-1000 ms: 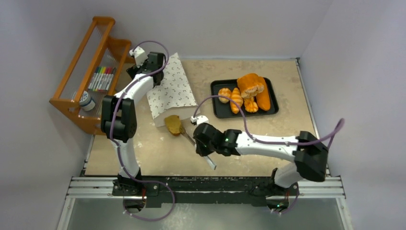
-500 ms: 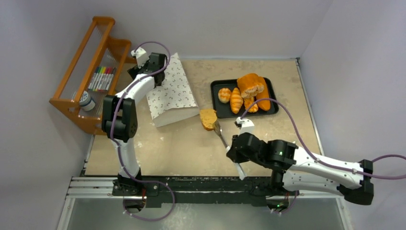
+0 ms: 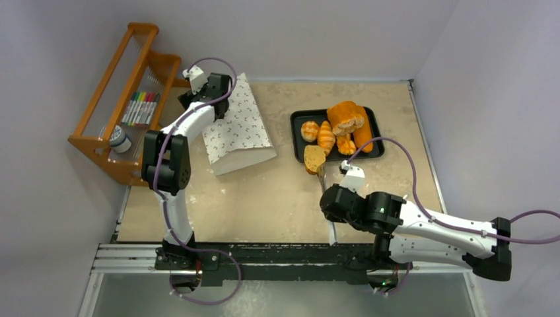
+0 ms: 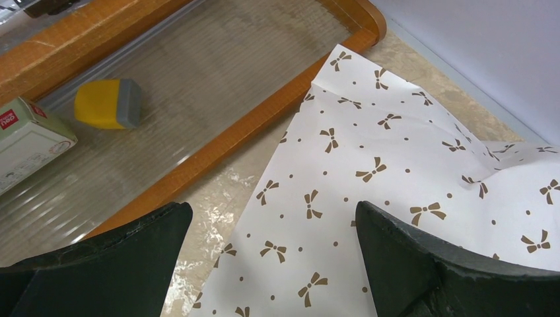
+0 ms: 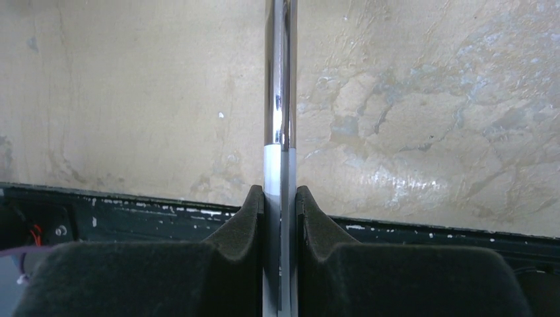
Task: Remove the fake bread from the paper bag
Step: Place the fake bread in the container.
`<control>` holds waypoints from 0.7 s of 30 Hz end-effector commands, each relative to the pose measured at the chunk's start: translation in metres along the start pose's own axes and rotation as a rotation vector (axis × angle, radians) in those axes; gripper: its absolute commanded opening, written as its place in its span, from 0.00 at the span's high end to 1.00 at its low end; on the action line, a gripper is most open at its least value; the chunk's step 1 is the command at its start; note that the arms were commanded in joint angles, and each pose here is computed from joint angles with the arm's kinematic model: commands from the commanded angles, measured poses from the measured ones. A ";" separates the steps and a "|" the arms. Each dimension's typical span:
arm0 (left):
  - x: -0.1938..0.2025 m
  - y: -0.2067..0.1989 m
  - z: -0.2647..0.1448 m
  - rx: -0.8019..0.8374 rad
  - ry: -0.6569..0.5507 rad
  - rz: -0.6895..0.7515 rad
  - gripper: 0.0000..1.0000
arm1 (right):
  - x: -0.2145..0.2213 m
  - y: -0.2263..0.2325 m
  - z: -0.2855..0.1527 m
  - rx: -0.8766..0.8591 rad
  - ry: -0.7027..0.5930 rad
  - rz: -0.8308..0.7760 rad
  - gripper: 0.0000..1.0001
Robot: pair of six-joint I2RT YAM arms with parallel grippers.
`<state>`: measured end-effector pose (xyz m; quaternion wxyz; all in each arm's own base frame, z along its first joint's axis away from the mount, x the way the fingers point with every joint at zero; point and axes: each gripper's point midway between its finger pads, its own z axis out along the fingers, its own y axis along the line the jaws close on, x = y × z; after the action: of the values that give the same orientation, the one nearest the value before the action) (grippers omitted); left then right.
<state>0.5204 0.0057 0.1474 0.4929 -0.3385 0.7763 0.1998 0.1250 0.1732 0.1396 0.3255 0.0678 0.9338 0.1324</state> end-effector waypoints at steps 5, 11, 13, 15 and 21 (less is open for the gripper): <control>-0.014 -0.015 0.001 0.020 -0.038 -0.065 0.00 | -0.040 0.022 0.009 -0.027 -0.199 0.079 1.00; -0.011 -0.014 0.002 0.013 -0.037 -0.058 0.00 | -0.057 0.032 0.032 0.021 -0.235 0.037 1.00; -0.011 -0.014 0.002 0.013 -0.037 -0.058 0.00 | -0.065 0.030 0.042 0.029 -0.238 0.040 1.00; -0.011 -0.014 0.002 0.016 -0.037 -0.060 0.00 | -0.074 0.029 0.052 0.016 -0.250 0.038 1.00; -0.010 -0.014 0.003 0.015 -0.036 -0.059 0.00 | -0.088 0.032 0.073 0.030 -0.273 -0.016 1.00</control>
<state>0.5240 0.0046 0.1371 0.4900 -0.3398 0.7775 0.2000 0.2190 0.1833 0.1327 0.4121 0.1062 0.9005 0.0901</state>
